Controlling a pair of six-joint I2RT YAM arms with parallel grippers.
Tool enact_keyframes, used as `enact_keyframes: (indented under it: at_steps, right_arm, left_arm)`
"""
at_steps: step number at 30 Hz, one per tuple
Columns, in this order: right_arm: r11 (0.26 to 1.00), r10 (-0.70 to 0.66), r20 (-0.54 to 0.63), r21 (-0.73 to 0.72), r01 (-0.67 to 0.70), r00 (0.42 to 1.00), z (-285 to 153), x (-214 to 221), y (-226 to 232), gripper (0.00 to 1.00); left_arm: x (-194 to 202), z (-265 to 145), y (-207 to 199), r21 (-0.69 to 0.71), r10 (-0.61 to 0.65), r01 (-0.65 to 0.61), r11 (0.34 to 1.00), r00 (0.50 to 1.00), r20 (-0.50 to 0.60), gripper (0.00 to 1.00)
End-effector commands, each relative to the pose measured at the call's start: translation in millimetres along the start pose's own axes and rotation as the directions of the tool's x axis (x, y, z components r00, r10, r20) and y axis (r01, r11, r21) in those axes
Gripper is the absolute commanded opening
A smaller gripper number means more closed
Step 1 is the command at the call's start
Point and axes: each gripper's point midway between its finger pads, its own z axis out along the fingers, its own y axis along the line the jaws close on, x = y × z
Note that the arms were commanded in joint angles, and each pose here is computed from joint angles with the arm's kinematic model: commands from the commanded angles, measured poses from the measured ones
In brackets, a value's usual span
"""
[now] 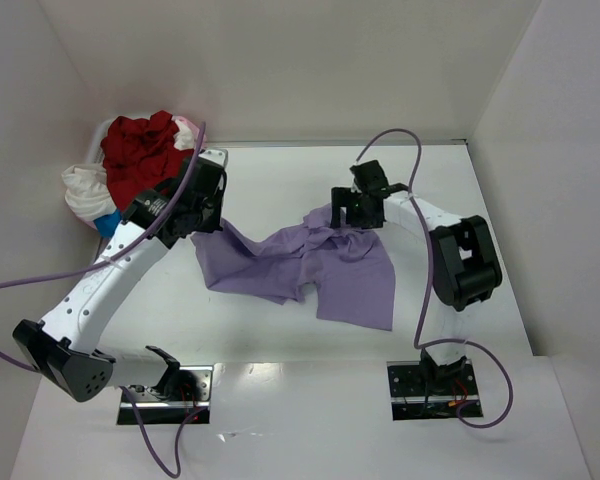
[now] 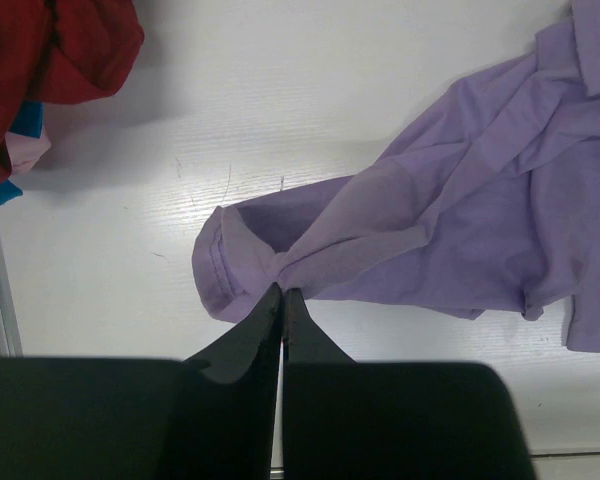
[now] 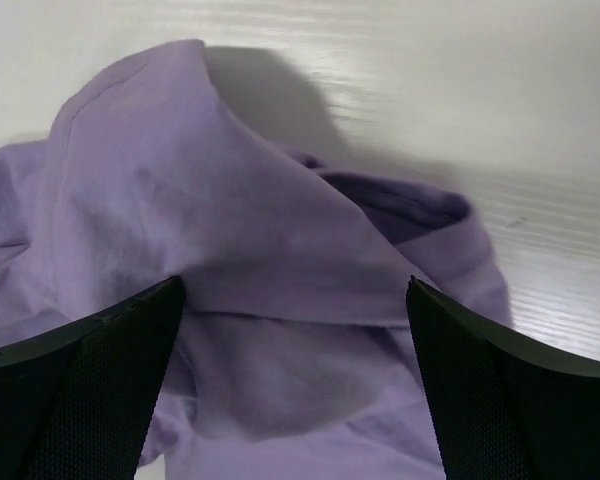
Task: Fold and stack the t-shirts
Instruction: Flatten out the tshirt
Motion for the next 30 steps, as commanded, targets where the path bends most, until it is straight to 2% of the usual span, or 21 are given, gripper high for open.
enact_keyframes:
  at_steps: [1,8,11,12,14,15,17,21,26,29,30]
  right_arm:
    - [0.995,-0.092,0.062,-0.034,0.094,0.994,6,-20,30,0.97]
    - [0.995,-0.101,0.037,0.003,0.101,0.994,17,-13,26,0.97]
    - [0.994,-0.102,0.048,0.040,0.100,0.994,18,-13,19,0.71]
    - [0.994,-0.102,0.038,0.054,0.100,0.994,23,-10,15,0.53]
    - [0.994,-0.102,0.049,0.051,0.099,0.994,24,-17,18,0.34]
    - [0.994,-0.093,0.065,0.070,0.089,0.994,23,-22,16,0.15]
    - [0.993,-0.084,0.098,0.093,0.075,0.992,20,-31,14,0.00]
    - [0.993,-0.072,0.229,0.110,0.048,0.971,-5,-70,19,0.00]
    - [0.995,-0.063,0.316,0.092,0.035,0.947,-36,-113,25,0.00]
    - [0.997,-0.065,0.403,0.065,0.042,0.913,-75,-144,38,0.00]
    - [0.997,-0.067,0.461,0.057,0.046,0.885,-98,-164,45,0.00]
  left_arm:
    - [-4,2,0,0.007,0.013,-0.013,1.000,1.000,0.014,0.00]
    - [-1,4,0,0.005,0.016,-0.016,1.000,1.000,0.006,0.00]
    - [-1,4,0,0.005,0.016,-0.016,1.000,1.000,0.006,0.00]
    - [-1,4,0,0.005,0.016,-0.016,1.000,1.000,0.006,0.00]
    - [-1,4,0,0.005,0.016,-0.016,1.000,1.000,0.006,0.00]
    - [-1,4,0,0.005,0.016,-0.016,1.000,1.000,0.006,0.00]
    - [-1,4,3,-0.002,0.010,-0.010,1.000,1.000,0.005,0.00]
    - [-5,4,7,-0.015,0.000,0.000,1.000,1.000,0.015,0.00]
    - [-14,0,9,-0.015,-0.016,0.017,1.000,0.999,0.042,0.00]
    - [-28,-5,13,-0.021,-0.036,0.038,0.999,0.996,0.082,0.00]
    - [-35,-9,15,-0.028,-0.043,0.047,0.999,0.994,0.104,0.00]
